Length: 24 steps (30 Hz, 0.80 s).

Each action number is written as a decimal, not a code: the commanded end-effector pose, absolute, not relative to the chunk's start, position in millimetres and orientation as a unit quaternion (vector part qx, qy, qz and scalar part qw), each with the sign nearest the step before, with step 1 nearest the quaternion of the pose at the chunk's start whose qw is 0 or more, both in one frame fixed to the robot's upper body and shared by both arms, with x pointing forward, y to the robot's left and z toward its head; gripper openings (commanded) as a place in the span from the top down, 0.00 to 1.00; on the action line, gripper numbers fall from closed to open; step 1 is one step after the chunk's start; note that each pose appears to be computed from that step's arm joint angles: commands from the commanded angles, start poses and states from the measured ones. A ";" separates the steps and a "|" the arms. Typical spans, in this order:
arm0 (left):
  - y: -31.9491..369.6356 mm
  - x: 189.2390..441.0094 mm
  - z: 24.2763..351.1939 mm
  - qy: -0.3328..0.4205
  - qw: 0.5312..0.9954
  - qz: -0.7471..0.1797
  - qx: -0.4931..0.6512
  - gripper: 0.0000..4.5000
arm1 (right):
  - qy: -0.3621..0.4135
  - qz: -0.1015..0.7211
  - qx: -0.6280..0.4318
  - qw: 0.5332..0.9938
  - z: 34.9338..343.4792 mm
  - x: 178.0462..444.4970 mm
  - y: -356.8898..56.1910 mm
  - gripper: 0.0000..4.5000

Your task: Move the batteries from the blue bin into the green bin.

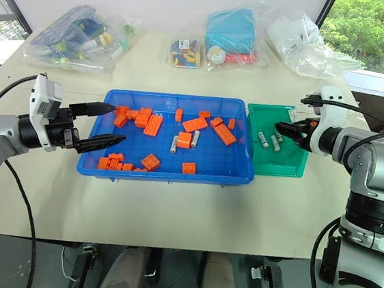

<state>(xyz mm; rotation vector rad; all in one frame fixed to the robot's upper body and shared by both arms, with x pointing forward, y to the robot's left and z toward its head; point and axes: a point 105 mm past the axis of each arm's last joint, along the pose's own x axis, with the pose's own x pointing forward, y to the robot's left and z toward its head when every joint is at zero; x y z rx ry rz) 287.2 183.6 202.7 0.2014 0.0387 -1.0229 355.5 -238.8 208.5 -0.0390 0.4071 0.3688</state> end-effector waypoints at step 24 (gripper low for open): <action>191.5 272.4 217.6 0.006 0.880 -0.457 0.131 0.00 | 0.138 0.574 -0.336 0.734 158.6 355.6 -7.0 0.01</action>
